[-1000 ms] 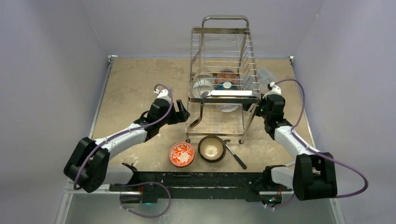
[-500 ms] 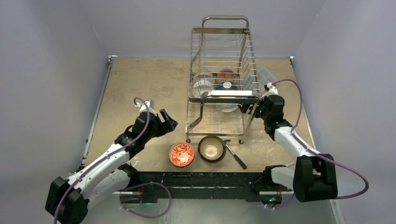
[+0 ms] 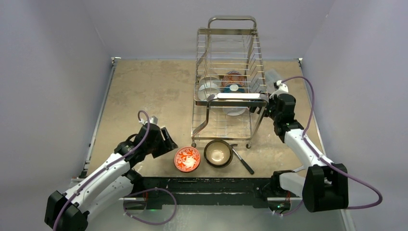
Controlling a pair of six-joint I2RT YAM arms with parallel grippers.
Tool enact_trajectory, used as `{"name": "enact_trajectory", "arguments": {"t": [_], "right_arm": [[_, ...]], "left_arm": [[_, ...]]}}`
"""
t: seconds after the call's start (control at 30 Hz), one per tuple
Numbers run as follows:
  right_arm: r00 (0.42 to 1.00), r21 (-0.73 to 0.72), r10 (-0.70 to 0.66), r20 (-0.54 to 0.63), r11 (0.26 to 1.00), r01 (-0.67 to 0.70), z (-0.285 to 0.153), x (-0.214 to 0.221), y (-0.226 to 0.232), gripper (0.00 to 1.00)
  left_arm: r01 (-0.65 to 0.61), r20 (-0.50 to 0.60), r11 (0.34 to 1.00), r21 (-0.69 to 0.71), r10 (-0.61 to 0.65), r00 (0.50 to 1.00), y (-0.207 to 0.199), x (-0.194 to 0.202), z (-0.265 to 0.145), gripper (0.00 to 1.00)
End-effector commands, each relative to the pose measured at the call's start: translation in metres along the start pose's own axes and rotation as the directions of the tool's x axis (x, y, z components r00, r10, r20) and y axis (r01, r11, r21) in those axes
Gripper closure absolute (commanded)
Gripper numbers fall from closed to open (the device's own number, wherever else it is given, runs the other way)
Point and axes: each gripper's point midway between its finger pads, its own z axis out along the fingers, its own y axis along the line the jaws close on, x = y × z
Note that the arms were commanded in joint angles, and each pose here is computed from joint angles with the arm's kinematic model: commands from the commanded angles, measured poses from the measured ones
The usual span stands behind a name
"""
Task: Load the bowls into the dish rack
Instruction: Pick up the bowl from the center of the board.
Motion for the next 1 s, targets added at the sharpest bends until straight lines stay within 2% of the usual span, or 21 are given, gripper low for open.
{"name": "enact_trajectory", "arguments": {"t": [0.0,0.13,0.33,0.53,0.6,0.63,0.8,0.97], "right_arm": [[1.0,-0.038,-0.021,0.011,0.999,0.021,0.003,-0.008,0.008,0.24],[1.0,-0.048,-0.023,-0.016,0.999,0.022,0.006,-0.002,0.008,0.24],[0.999,-0.051,-0.034,-0.019,0.998,0.033,0.007,0.001,0.006,0.24],[0.999,-0.06,-0.04,-0.032,0.997,0.038,0.009,0.003,0.007,0.24],[0.999,-0.067,-0.038,-0.034,0.997,0.035,0.009,0.005,0.008,0.24],[0.999,-0.07,-0.038,-0.035,0.997,0.035,0.009,0.004,0.009,0.24],[0.999,-0.088,-0.034,-0.039,0.996,0.031,0.007,0.005,0.012,0.24],[0.998,-0.1,-0.036,-0.047,0.994,0.031,0.008,0.005,0.014,0.24]], "left_arm": [[-0.076,-0.07,0.996,0.05,0.079,0.994,-0.016,0.01,-0.014,0.43],[-0.136,-0.106,0.989,0.051,0.14,0.984,-0.02,0.023,-0.013,0.45],[-0.224,-0.101,0.957,0.186,0.245,0.964,-0.046,0.031,-0.02,0.4],[-0.248,-0.134,0.96,0.132,0.266,0.955,-0.038,0.035,-0.016,0.45],[-0.272,-0.136,0.954,0.123,0.288,0.948,-0.037,0.035,-0.013,0.61],[-0.284,-0.141,0.952,0.117,0.299,0.944,-0.037,0.035,-0.012,0.66],[-0.333,-0.16,0.941,0.051,0.337,0.928,-0.031,0.033,-0.013,0.8],[-0.34,-0.114,0.939,0.049,0.343,0.932,-0.037,0.022,-0.021,1.0]]}}
